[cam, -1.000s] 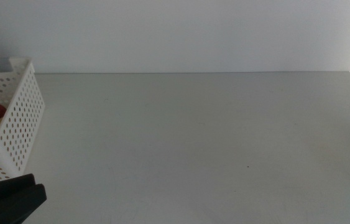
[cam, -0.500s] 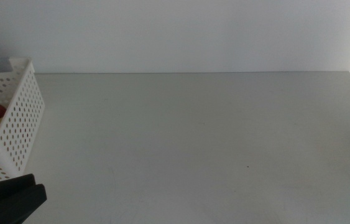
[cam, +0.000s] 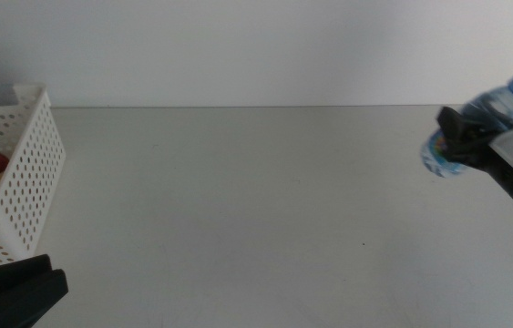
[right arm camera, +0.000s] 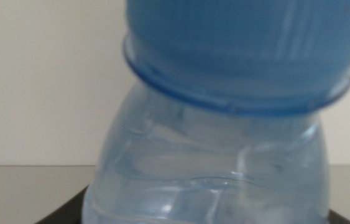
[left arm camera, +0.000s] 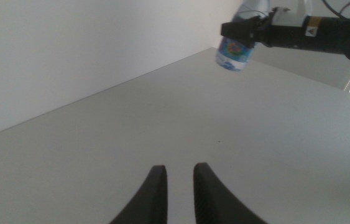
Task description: Use arms to grab the bottles and put them into the dustbin to the left of the table.
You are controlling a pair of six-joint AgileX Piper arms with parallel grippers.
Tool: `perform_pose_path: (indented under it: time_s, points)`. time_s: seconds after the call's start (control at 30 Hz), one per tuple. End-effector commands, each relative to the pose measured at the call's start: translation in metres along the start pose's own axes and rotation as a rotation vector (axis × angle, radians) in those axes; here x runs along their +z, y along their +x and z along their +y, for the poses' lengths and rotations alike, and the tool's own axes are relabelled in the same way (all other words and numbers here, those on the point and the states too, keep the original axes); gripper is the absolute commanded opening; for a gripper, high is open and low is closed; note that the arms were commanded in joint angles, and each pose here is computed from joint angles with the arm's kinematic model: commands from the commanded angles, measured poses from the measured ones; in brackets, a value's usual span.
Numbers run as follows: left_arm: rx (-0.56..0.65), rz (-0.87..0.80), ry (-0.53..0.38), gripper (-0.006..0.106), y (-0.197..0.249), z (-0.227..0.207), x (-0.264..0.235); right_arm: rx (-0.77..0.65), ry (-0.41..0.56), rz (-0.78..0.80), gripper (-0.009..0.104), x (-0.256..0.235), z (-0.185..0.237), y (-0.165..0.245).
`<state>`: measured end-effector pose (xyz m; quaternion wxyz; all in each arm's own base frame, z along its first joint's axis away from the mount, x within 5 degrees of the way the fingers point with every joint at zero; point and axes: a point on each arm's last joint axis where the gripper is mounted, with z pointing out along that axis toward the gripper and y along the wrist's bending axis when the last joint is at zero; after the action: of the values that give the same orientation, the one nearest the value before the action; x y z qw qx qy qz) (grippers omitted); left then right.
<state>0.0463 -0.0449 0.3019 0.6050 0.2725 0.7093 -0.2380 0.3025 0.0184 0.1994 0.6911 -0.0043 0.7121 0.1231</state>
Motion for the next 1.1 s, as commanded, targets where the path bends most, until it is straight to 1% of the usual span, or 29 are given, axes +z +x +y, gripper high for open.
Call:
perform_pose_path:
  time_s: [0.0,0.03,0.1,0.2,0.27,0.37,0.43,0.53,0.73,0.93,1.07]
  points:
    - [-0.012,-0.101,-0.003,0.018,-0.016,0.000,-0.002,-0.014,-0.235,-0.111,-0.001,0.020,0.042,-0.041]
    - [-0.012,-0.101,-0.003,0.018,-0.016,0.000,-0.002,-0.012,-0.287,-0.076,-0.001,0.028,0.055,-0.045]
    - [-0.012,-0.101,-0.004,0.018,-0.016,0.000,-0.002,-0.063,-0.396,0.003,-0.001,0.045,0.087,-0.053]
    - [-0.012,-0.100,-0.003,0.018,-0.016,0.000,-0.002,-0.158,-0.514,0.071,-0.001,0.067,0.129,-0.059]
    - [-0.012,-0.100,-0.003,0.018,-0.016,0.000,-0.002,-0.189,-0.582,0.083,-0.001,0.079,0.150,-0.058]
    - [-0.012,-0.100,-0.003,0.018,-0.016,0.000,-0.002,-0.175,-0.654,0.097,-0.001,0.097,0.175,-0.050]
    - [-0.012,-0.100,-0.003,0.018,-0.016,0.000,-0.002,-0.157,-0.683,0.117,-0.001,0.110,0.191,-0.038]
    - [-0.012,-0.100,-0.003,0.018,-0.016,0.000,-0.002,-0.170,-0.726,0.127,-0.001,0.122,0.213,-0.019]
    - [-0.012,-0.101,-0.003,0.018,-0.016,0.000,-0.002,-0.175,-0.800,0.156,-0.001,0.129,0.251,0.014]
    - [-0.012,-0.101,-0.003,0.018,-0.016,0.000,-0.002,-0.206,-0.799,0.190,-0.001,0.131,0.260,0.050]
    - [-0.012,-0.099,-0.003,0.018,-0.016,0.000,-0.002,-0.247,-0.809,0.191,0.001,0.130,0.263,0.058]
